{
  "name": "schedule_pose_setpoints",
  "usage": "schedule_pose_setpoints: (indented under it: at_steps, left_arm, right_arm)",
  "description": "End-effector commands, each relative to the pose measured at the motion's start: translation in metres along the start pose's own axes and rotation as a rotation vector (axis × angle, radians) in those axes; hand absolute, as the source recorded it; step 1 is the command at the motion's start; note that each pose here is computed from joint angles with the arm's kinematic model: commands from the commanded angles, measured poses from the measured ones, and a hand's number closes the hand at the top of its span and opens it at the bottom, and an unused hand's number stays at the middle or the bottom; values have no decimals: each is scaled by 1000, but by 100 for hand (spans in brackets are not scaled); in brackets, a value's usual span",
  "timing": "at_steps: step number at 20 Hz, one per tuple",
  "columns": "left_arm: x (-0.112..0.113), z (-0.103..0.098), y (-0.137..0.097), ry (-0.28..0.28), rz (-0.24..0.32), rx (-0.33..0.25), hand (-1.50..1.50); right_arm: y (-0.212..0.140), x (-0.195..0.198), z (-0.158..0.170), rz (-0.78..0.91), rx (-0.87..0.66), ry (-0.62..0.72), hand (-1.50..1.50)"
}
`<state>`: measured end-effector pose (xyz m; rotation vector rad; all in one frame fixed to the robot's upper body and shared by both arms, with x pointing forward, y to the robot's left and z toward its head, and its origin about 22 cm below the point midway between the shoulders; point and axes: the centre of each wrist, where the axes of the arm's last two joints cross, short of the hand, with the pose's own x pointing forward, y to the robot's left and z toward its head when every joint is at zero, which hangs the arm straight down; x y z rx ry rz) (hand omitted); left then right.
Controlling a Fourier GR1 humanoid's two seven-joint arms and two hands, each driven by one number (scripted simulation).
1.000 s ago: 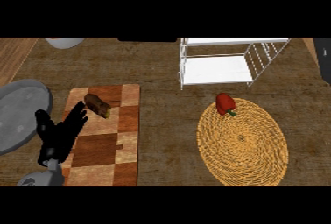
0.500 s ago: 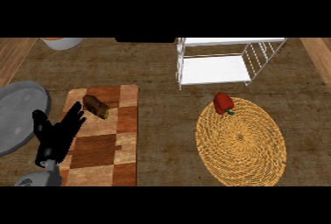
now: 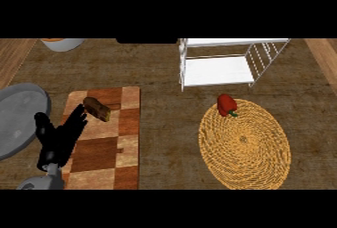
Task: Pick the croissant from the placemat and place it in the tiered shelf
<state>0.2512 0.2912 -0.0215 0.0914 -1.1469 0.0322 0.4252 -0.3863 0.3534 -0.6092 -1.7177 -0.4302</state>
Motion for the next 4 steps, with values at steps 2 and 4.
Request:
schedule_pose_setpoints:
  at_steps: [2, 4]
  left_arm:
    - [9, -2, -10, 36, -9, -24, 0]
    - [7, -2, -1, 31, 5, -8, 0]
  right_arm:
    - [-57, -13, -9, -10, 27, 1, -150]
    - [-98, -13, -11, -20, 50, -16, -150]
